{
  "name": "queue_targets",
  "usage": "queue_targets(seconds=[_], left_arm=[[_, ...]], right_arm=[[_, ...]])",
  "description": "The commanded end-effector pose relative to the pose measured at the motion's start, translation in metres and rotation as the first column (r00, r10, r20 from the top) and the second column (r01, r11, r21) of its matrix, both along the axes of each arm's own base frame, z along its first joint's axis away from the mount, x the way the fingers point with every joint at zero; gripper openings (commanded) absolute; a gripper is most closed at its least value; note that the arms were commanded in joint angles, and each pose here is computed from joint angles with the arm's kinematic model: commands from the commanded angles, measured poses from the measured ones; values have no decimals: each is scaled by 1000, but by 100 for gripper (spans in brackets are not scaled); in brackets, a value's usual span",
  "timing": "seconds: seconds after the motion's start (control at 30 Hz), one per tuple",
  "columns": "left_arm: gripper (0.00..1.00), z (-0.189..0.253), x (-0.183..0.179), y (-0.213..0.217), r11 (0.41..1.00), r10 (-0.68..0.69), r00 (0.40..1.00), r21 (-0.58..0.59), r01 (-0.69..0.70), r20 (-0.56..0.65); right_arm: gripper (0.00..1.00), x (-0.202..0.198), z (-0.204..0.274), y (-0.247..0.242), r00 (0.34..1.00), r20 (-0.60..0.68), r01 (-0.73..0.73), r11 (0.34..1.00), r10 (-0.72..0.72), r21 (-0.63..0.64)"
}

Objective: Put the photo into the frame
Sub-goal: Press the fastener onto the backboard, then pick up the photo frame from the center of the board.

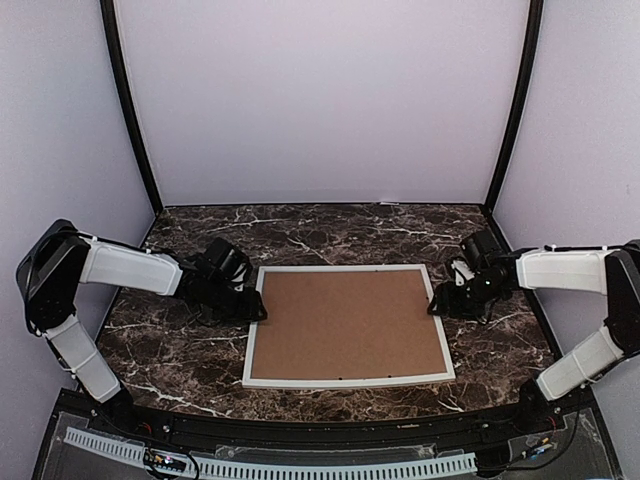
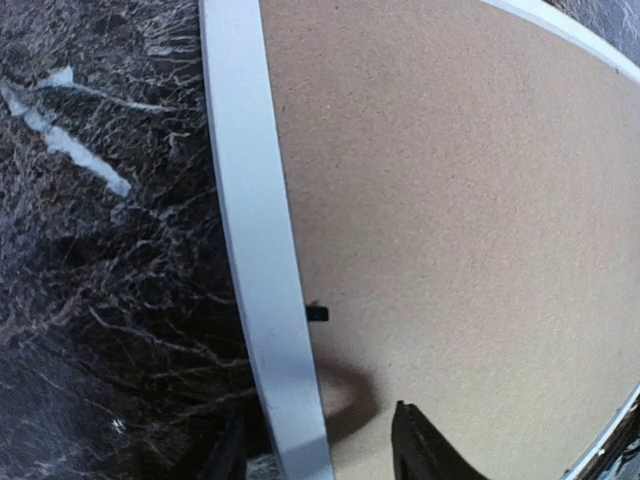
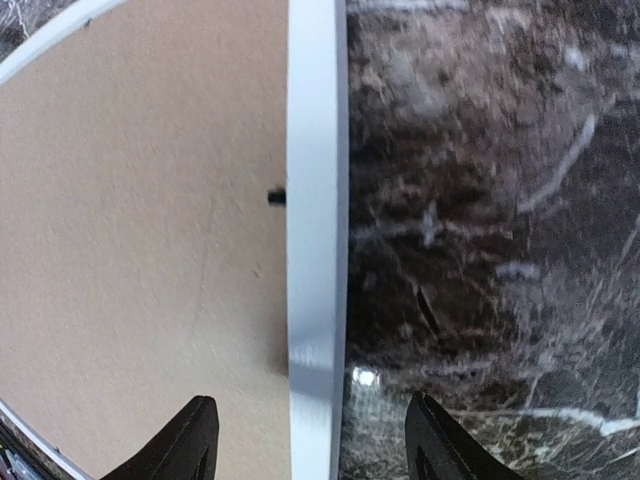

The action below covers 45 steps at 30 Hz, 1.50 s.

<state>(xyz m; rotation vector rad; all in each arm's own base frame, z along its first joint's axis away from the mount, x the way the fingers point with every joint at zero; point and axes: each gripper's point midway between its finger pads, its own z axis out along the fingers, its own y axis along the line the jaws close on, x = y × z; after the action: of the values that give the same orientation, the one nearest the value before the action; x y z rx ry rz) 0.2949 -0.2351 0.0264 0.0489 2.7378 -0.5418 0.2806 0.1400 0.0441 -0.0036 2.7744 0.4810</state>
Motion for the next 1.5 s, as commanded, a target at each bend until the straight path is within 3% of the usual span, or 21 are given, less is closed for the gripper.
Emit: queue_targets(seconds=[0.0,0.1,0.4,0.6,0.77,0.83,1.13,1.33,1.47], left_arm=[[57,6,-3,9,999,10,1000,34,-11,11],[65,17,3,8,999,8,999,31,-10,51],[69,50,9,5,1000,-9,989,-14,11,148],[70,71,7,-7,995,-75,968,-45,89,241],[70,102,3,-23,983,-135,925,-72,171,355],[70,112,-3,-34,972,-173,900,-76,221,401],[78,132,-25,-85,902,-354,771,-22,430,530],[80,130,-58,-145,787,-546,587,127,603,597],[81,119,-71,-177,713,-648,465,264,650,603]], right_arm=[[65,-25,-5,-1,999,-33,36,998,-34,46],[64,-42,-10,-3,998,-50,48,997,-45,53],[59,-65,-19,0,996,-73,59,996,-53,72],[50,-68,-30,-2,995,-90,50,998,-47,29],[33,-55,-26,-3,996,-64,54,999,-54,-1],[26,-48,-25,-2,997,-51,54,998,-55,-19],[12,-7,-29,21,1000,-19,8,999,-9,-32],[1,29,-15,41,999,21,-29,999,30,-14],[0,43,-7,53,998,25,-66,998,66,4]])
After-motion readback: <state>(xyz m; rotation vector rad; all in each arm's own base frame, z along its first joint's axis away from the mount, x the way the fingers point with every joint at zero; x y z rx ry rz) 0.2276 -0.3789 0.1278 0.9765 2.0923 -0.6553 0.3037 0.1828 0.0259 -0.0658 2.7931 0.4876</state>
